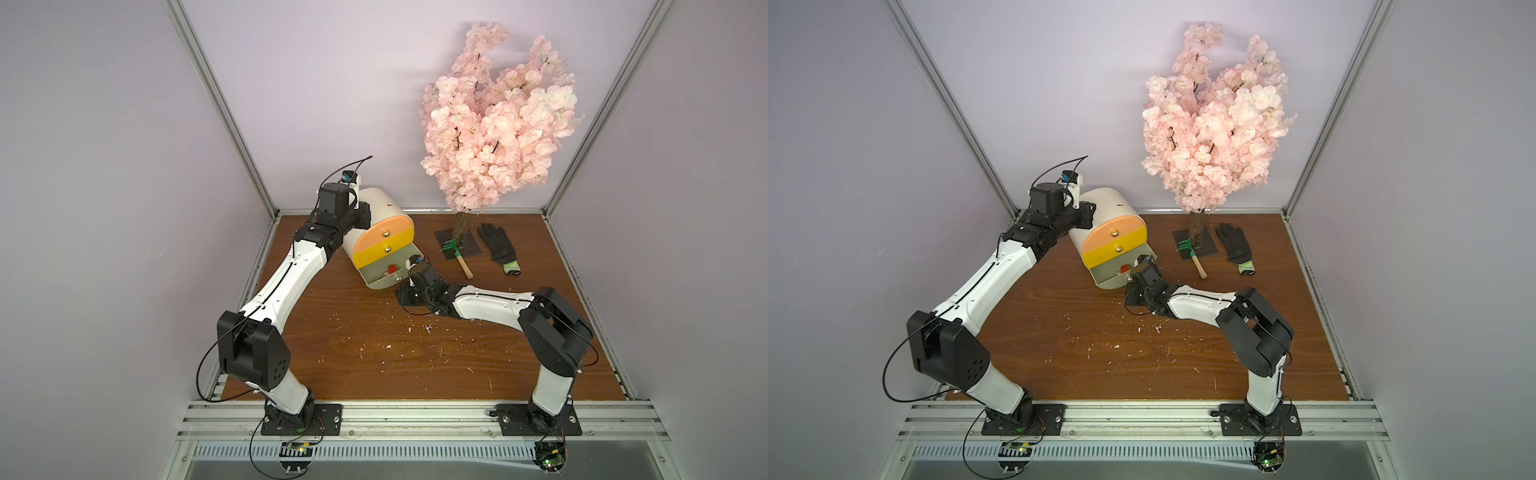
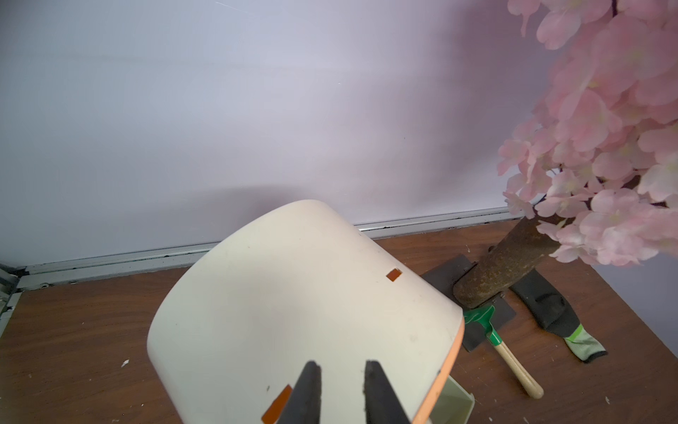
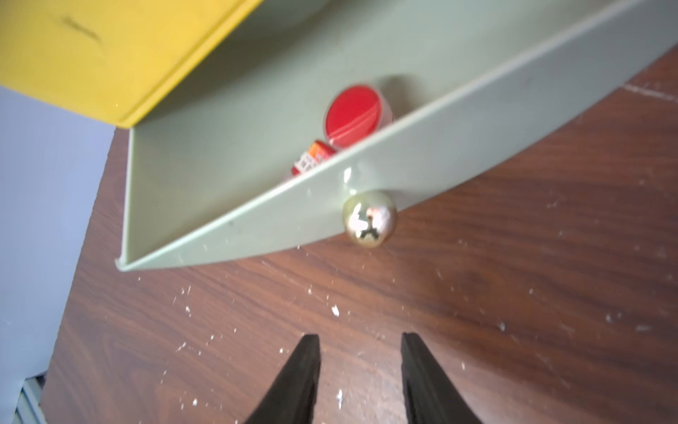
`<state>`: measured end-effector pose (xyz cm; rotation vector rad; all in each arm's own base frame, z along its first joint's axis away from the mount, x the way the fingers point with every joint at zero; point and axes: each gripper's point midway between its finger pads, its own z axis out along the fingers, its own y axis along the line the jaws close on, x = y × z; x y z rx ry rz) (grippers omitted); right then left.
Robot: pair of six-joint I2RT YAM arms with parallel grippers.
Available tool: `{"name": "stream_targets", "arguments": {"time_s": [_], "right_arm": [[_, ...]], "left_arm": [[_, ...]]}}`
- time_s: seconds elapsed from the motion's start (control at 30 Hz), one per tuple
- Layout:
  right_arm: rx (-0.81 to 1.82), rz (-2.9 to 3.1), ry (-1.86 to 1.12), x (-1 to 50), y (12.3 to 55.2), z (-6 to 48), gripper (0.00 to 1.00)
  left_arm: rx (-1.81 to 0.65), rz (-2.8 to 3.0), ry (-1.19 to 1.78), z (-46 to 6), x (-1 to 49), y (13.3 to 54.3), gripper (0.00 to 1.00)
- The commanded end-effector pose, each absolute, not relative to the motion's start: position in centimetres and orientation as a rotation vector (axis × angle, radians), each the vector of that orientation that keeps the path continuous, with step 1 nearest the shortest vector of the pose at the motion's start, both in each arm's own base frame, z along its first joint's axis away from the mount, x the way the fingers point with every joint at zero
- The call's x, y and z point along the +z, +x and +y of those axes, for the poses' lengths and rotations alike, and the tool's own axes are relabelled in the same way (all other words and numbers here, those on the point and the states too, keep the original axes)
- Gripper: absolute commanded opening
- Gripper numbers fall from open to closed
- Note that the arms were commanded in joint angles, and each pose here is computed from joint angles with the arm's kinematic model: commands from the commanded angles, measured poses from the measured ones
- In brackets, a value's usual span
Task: Put the paint cans in the drawer according to color
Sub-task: Close the drawer of the storage box.
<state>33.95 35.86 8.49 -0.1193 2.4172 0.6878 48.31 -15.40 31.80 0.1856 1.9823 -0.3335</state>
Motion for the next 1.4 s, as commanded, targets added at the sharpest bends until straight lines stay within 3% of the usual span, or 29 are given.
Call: {"name": "stream_targets", "arguments": {"time_s": [0.0,0.83,1.37], "right_arm": [[0.695,2.301,-0.077,10.6,36.1,35.9,0.44],[0.755,2.172,-0.182,11.9,39.3,39.0,0.44],[0.823,2.056,-0.127,13.7,42.3,41.5,0.43]], "left_arm": [[-0.355,1.968,0.226,-15.7,31.8,49.0,0.26],[-0.263,2.247,0.275,-14.8,21.8,47.4,0.28],[-0.248,2.313,0.27,-14.4,19.8,46.7,0.29]]}}
